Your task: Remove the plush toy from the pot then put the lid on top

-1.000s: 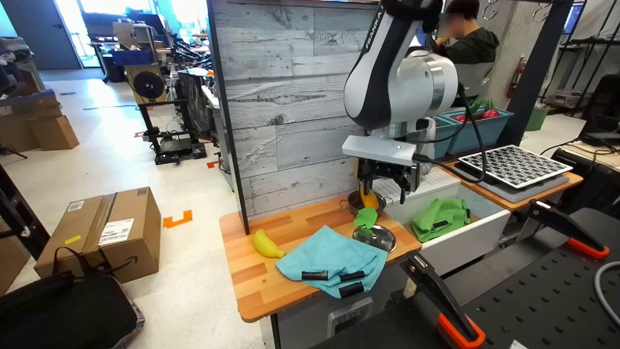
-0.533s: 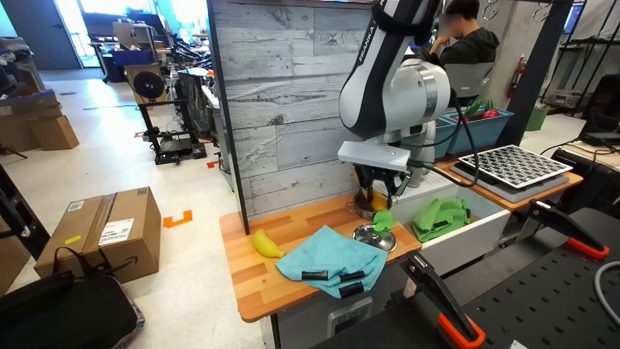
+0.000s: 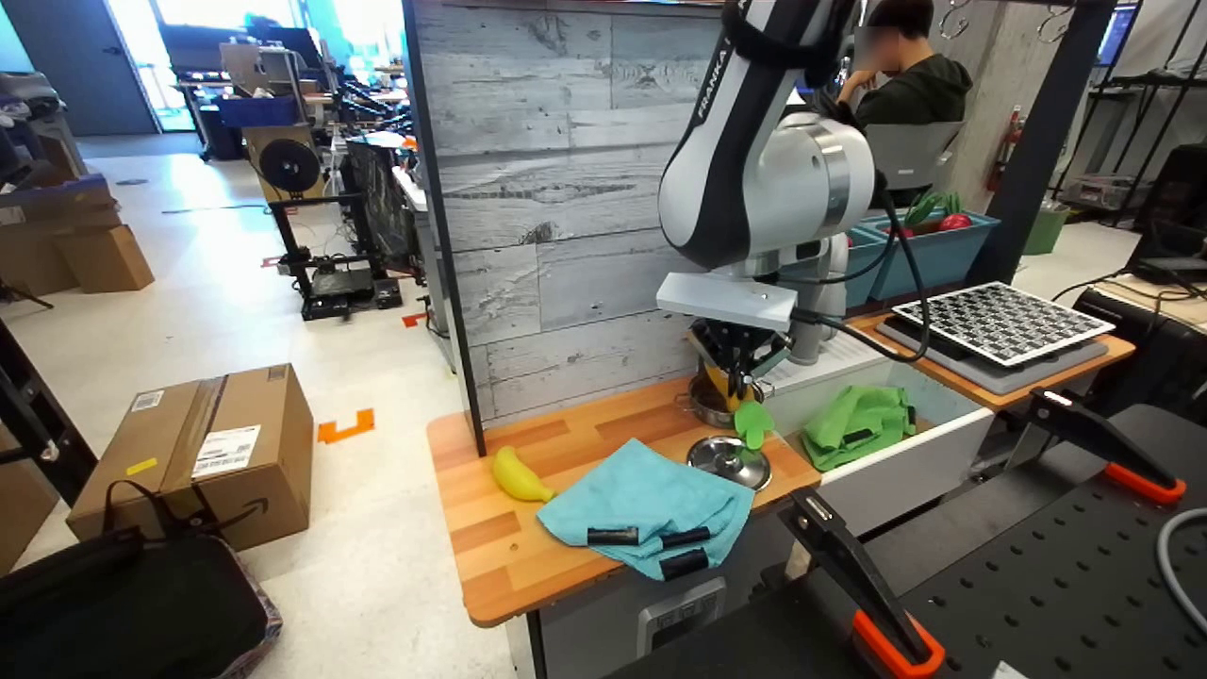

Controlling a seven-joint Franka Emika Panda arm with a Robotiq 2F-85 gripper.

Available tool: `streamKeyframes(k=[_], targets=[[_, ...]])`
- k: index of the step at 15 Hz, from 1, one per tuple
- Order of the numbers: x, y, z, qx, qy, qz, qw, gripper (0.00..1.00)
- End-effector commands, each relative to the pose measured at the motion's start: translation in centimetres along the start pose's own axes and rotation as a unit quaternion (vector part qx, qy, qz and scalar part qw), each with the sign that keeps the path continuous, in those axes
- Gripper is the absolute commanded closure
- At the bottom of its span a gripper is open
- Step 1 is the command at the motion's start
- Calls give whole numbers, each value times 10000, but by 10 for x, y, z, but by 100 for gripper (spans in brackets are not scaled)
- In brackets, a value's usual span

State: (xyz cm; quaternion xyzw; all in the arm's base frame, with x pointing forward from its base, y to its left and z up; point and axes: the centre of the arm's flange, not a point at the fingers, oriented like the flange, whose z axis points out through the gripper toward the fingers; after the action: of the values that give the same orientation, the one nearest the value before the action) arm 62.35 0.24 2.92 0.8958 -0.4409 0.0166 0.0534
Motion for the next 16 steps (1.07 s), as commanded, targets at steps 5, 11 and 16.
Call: streamKeyframes(k=[5, 11, 16], targets=[[-15, 14, -23, 120, 27, -377, 9992, 99], [-47, 48, -76, 311, 72, -721, 9969, 99], [-94, 42, -87, 765, -71, -1464, 9862, 99]])
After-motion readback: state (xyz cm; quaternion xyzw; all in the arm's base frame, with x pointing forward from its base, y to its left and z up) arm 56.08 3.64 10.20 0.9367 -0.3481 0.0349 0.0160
